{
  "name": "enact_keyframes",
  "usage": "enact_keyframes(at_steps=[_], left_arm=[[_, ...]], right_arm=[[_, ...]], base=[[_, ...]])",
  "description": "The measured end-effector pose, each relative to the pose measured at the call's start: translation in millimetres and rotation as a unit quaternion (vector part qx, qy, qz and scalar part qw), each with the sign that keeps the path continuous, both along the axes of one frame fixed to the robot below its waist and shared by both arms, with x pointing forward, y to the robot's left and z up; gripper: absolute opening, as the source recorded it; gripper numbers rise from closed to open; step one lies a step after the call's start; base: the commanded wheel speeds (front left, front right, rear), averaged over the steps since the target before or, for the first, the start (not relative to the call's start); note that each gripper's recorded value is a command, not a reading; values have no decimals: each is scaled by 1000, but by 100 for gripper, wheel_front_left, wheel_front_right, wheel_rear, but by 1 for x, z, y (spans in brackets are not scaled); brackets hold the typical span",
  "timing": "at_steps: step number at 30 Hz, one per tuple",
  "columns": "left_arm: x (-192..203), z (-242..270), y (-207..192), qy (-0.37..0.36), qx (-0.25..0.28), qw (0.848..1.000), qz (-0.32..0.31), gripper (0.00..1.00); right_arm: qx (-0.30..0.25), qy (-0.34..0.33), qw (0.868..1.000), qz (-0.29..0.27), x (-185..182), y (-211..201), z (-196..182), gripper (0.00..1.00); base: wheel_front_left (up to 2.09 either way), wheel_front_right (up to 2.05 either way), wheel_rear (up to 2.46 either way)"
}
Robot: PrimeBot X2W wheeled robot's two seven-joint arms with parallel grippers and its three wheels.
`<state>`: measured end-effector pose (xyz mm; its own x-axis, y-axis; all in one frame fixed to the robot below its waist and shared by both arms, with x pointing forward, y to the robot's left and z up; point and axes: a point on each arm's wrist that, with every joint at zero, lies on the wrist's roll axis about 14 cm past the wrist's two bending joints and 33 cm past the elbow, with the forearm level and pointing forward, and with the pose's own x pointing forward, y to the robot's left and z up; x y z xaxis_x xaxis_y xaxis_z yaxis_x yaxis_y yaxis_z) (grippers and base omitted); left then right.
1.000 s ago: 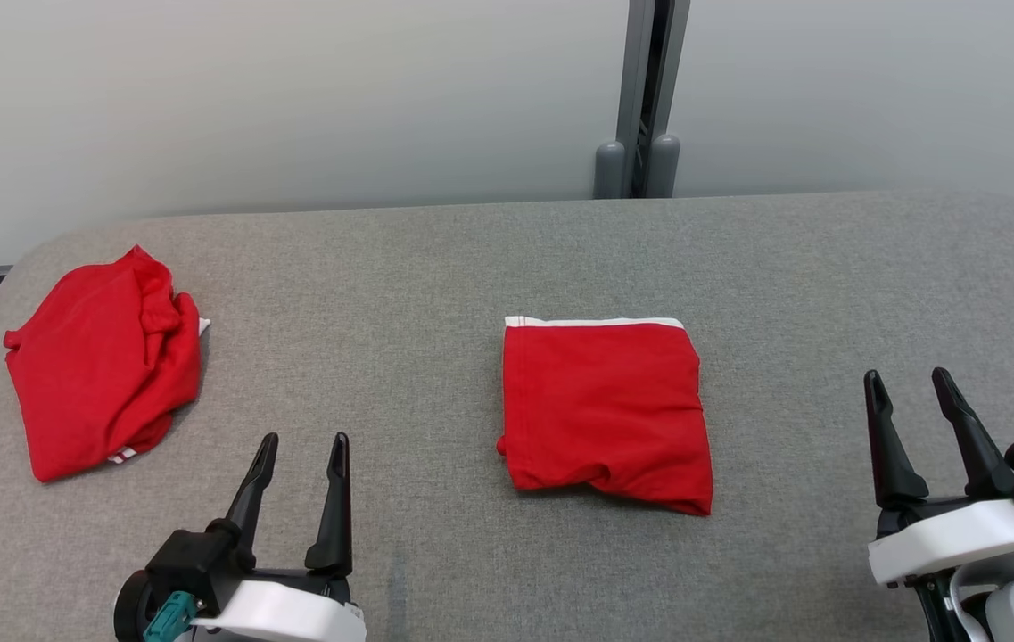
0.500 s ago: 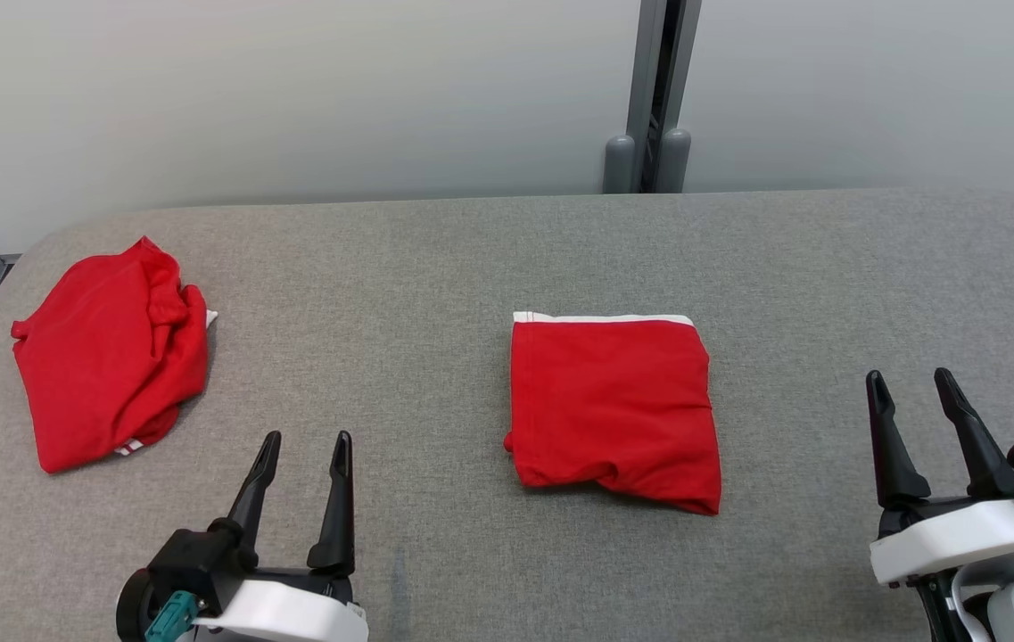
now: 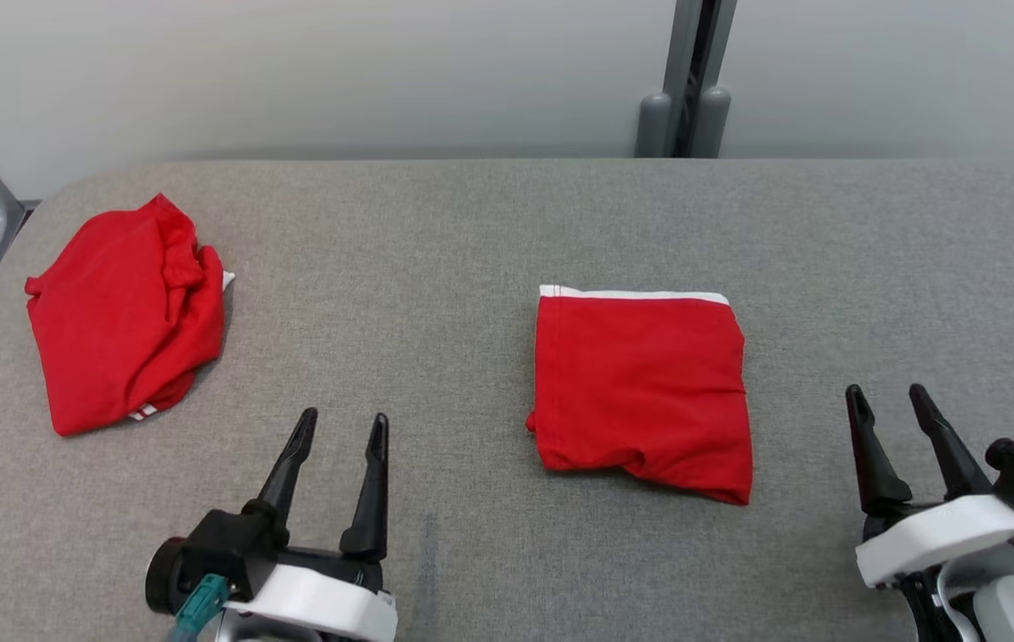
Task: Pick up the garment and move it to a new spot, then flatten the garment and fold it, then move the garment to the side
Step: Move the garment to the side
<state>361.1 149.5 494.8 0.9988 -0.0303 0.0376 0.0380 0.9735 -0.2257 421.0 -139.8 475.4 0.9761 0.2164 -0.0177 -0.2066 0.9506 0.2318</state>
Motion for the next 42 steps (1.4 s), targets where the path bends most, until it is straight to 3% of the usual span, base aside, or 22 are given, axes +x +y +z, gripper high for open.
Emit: enact_keyframes(at_steps=[6,18,30,31,32,33,34,42], left_arm=[[10,-4,-8,5,6,1000,-15,100],[7,-20,-1,35,14,999,-2,100],[2,-22,8,40,18,999,15,100],[2,-22,7,39,18,999,14,100],[3,-22,6,39,18,999,13,100],[3,-21,6,38,18,999,12,100],[4,-21,5,37,18,999,11,100],[10,-20,-12,33,22,999,-21,100]], right_arm=[[43,79,995,51,20,30,-31,100],[90,222,964,111,38,72,-90,100],[130,275,940,153,38,106,-94,100],[132,277,939,154,37,107,-94,77],[130,277,939,156,37,108,-94,43],[126,276,940,158,37,108,-94,18],[121,273,941,158,38,107,-94,0],[76,241,955,154,46,93,-91,0]], base=[[0,0,0],[0,0,0],[0,0,0],[0,0,0],[0,0,0],[0,0,0],[0,0,0],[0,0,0]])
